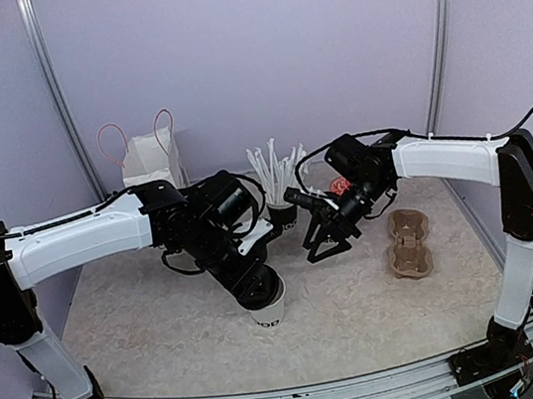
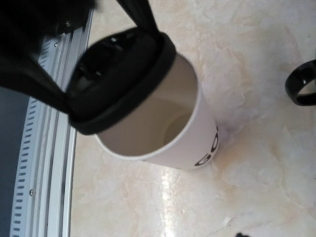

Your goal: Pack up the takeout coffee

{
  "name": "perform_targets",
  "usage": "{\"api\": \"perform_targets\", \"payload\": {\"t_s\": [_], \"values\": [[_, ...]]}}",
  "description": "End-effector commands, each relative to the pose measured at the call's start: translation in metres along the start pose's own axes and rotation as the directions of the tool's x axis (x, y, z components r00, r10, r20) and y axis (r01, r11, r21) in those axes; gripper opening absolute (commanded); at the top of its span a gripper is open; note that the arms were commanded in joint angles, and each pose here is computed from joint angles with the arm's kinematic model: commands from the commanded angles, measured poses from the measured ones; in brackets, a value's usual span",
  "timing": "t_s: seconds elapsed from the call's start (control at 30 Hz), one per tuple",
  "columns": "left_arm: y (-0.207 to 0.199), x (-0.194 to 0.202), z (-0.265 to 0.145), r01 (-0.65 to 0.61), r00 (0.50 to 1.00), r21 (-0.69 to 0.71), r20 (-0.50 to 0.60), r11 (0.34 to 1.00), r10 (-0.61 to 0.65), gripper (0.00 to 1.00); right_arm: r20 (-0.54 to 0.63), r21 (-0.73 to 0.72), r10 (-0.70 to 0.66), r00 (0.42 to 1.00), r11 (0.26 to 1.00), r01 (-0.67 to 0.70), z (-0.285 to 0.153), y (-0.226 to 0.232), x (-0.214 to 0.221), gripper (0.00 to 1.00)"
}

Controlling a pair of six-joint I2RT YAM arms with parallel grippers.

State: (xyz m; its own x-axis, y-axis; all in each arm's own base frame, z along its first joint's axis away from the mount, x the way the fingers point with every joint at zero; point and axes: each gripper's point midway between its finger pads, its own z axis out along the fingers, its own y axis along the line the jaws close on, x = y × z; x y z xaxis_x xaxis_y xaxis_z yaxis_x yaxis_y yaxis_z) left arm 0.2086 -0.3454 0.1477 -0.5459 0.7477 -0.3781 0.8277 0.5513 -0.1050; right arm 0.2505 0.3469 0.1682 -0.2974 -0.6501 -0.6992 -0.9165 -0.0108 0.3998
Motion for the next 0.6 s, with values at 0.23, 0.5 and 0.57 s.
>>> {"api": "perform_targets", "payload": {"t_s": [0.23, 0.5, 0.57], "values": [[-0.008, -0.011, -0.013, -0.025, 1.000, -0.002, 0.005, 1.000, 0.025, 0.69, -0.014, -0.038, 0.026, 1.000, 0.999, -0.027, 0.007, 0.006, 0.009, 0.66], [-0.006, -0.010, -0.005, -0.026, 1.000, -0.008, -0.014, 1.000, 0.026, 0.69, -0.014, -0.020, 0.017, 1.000, 1.000, -0.018, 0.004, 0.007, 0.009, 0.66], [-0.005, -0.011, -0.005, -0.026, 1.000, -0.013, -0.013, 1.000, 0.026, 0.69, -0.014, -0.021, 0.016, 1.000, 1.000, -0.017, 0.004, 0.007, 0.008, 0.66]]}}
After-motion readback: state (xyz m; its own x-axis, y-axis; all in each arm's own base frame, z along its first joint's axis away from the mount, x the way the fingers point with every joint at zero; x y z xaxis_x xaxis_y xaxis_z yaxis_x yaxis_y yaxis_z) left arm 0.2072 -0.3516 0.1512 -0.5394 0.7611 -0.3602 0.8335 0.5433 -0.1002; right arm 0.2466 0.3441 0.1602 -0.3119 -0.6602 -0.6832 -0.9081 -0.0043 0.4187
